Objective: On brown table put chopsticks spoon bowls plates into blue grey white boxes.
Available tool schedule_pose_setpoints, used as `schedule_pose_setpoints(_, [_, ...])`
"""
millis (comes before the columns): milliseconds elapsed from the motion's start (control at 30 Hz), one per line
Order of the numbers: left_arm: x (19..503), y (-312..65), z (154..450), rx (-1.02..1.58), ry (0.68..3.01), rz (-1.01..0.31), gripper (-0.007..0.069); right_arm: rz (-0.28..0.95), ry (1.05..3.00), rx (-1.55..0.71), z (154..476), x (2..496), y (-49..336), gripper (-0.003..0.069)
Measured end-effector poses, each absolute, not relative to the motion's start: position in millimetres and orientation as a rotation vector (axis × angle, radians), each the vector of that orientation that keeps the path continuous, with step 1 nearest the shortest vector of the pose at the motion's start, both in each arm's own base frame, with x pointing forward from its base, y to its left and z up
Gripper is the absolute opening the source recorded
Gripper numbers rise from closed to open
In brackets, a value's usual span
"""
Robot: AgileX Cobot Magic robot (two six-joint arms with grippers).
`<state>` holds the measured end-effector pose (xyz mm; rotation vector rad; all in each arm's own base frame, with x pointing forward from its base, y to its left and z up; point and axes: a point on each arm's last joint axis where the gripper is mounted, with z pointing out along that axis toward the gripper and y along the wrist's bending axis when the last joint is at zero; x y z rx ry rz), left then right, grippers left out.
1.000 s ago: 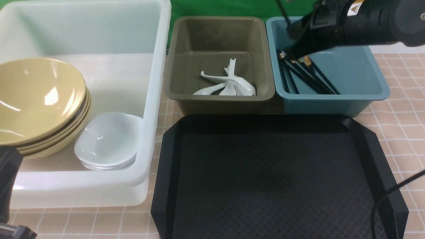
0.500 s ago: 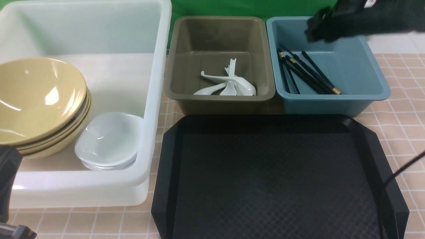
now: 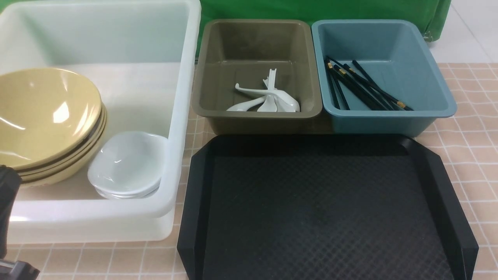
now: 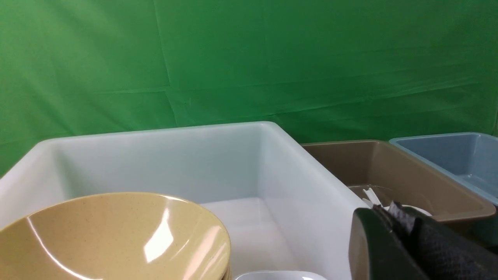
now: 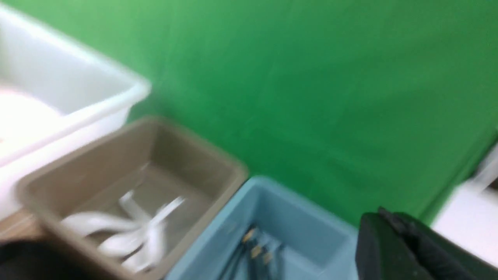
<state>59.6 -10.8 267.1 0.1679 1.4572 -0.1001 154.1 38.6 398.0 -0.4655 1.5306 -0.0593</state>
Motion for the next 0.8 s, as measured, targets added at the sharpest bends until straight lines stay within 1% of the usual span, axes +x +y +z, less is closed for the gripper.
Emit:
schedule_pose_setpoints(67, [60, -11, 266, 0.170, 1.465, -0.101, 0.0006, -0.068, 1.435, -0.396, 372, 136, 32, 0.0036])
schedule_pose_setpoints(100, [60, -11, 266, 0.170, 1.467, -0.101, 0.0006, -0.067, 1.387, -0.355, 353, 126, 28, 0.0036])
schedule_pose_setpoints(167, [60, -11, 266, 0.171, 1.469, -0.101, 0.0006, -0.069, 1.331, -0.310, 330, 115, 23, 0.0036])
schedule_pose_setpoints(233, [60, -11, 266, 0.171, 1.469, -0.101, 0.0006, -0.077, 1.329, -0.293, 294, 106, 19, 0.0036])
schedule_pose_setpoints(267, [60, -11, 266, 0.171, 1.469, -0.101, 0.0006, -0.075, 1.331, -0.291, 292, 106, 19, 0.0036])
schedule_pose_setpoints(300, [60, -11, 266, 0.171, 1.469, -0.101, 0.0006, -0.077, 1.352, -0.292, 276, 104, 18, 0.0036])
schedule_pose_setpoints(367, [60, -11, 266, 0.171, 1.469, -0.101, 0.0006, -0.076, 1.402, -0.303, 259, 103, 18, 0.0036])
schedule_pose_setpoints(567, [60, -11, 266, 0.171, 1.469, -0.101, 0.0006, -0.050, 1.475, -0.305, 243, 102, 18, 0.0036])
schedule_pose_setpoints(800, [60, -11, 266, 0.171, 1.469, -0.101, 0.0006, -0.040, 1.484, -0.298, 241, 101, 18, 0.0036])
